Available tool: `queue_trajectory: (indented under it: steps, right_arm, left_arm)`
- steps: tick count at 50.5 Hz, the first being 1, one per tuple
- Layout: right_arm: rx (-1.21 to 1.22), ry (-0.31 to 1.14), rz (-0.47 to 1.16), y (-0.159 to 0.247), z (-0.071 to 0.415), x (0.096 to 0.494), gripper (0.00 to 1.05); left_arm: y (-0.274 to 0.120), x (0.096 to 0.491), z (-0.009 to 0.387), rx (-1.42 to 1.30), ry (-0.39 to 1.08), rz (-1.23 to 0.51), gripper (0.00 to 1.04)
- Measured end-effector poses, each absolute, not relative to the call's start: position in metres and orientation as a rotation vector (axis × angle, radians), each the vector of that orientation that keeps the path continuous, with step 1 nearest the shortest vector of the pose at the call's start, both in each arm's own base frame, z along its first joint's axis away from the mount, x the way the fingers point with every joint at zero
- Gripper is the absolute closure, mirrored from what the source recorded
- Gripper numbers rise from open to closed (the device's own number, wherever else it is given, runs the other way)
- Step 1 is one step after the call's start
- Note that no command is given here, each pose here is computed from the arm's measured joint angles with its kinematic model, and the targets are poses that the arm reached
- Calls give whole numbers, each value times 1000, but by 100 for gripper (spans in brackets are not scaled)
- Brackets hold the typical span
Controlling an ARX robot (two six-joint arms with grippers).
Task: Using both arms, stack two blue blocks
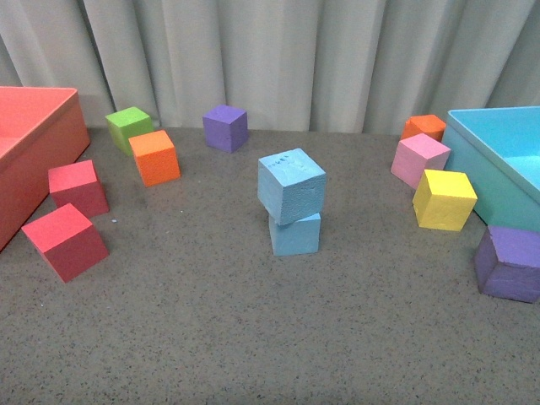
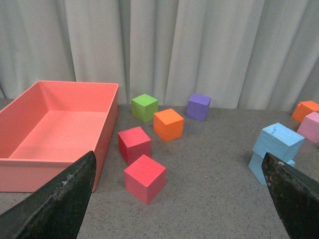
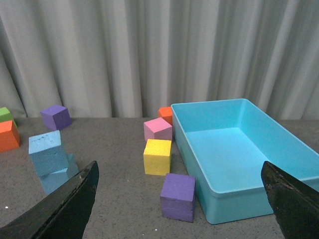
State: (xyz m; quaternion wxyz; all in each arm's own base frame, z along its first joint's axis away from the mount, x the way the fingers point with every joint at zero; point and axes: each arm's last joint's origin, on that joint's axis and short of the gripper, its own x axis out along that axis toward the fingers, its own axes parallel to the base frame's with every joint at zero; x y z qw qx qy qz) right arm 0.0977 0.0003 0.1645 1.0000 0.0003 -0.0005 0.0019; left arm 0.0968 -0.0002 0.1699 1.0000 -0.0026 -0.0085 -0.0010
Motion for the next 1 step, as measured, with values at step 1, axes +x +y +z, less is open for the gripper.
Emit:
queue_trajectory:
  steps: [1]
  right_arm:
    - [1,-1,4,0,164,98,10]
  left_arm:
    - [0,97,170,-5,-17,-2,7]
